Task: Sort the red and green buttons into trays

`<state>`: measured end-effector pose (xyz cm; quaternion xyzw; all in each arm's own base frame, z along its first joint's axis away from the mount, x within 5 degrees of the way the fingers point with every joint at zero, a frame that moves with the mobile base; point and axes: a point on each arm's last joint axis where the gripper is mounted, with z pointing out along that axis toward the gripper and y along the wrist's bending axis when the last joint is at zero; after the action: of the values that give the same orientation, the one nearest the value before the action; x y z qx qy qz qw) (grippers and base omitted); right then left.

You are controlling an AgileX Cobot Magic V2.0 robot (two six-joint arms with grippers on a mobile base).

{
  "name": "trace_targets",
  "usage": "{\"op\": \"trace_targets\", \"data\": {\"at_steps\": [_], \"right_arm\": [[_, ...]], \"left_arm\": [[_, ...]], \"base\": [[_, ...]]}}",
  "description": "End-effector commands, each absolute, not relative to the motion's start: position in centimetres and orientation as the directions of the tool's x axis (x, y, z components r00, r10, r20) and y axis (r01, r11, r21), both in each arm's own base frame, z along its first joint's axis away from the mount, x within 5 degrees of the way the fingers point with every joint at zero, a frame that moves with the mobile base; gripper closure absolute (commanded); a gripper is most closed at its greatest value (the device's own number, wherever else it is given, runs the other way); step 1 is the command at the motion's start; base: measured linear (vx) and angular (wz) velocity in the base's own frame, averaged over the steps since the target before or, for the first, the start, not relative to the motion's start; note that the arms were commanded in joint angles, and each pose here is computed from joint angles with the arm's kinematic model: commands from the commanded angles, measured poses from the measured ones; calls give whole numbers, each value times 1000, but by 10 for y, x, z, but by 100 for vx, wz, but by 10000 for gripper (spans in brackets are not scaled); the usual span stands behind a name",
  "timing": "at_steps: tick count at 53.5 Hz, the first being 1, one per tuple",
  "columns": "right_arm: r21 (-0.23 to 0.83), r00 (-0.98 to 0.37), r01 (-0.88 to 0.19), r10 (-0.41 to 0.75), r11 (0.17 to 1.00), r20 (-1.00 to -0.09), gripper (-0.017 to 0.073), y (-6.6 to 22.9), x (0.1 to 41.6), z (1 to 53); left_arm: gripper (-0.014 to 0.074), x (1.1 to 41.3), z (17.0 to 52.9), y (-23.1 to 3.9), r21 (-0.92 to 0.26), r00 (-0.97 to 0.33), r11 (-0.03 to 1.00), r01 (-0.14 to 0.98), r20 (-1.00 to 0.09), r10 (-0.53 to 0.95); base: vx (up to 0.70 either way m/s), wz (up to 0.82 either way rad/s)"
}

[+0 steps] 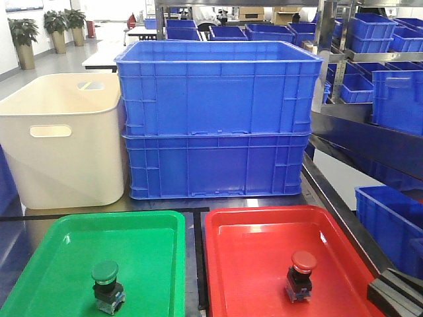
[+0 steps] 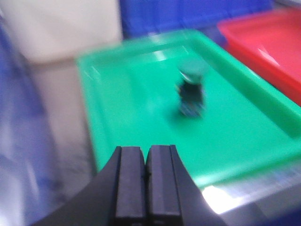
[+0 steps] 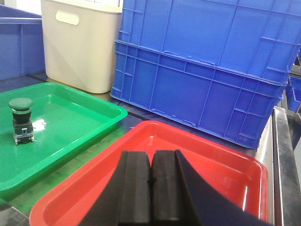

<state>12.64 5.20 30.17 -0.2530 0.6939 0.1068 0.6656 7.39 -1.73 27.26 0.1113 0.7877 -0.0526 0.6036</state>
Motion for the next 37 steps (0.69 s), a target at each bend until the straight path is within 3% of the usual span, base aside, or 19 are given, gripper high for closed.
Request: {"op": "trace_targets", "data": {"at_steps": [1,9,13,37], "right_arm": [[-184,50,-499,-184,847,-982,571,53,126,314],[-184,50,-499,-184,847,-982,571,53,126,314],[-183,49,-500,-183,847,-982,571,53,125,313],[-183,47,-500,-185,847,-982,571,53,126,313]], "left_arm": [[598,64,273,-11,93,-7,981,167,-995,96],[598,48,232,-5,108,122,990,94,-988,96],[598,55,213,-6,97,101,991,96,-991,87],[598,55,207,-6,95,39,990,102,-995,91]], "base": [[0,0],[0,0],[0,0],[0,0]]}}
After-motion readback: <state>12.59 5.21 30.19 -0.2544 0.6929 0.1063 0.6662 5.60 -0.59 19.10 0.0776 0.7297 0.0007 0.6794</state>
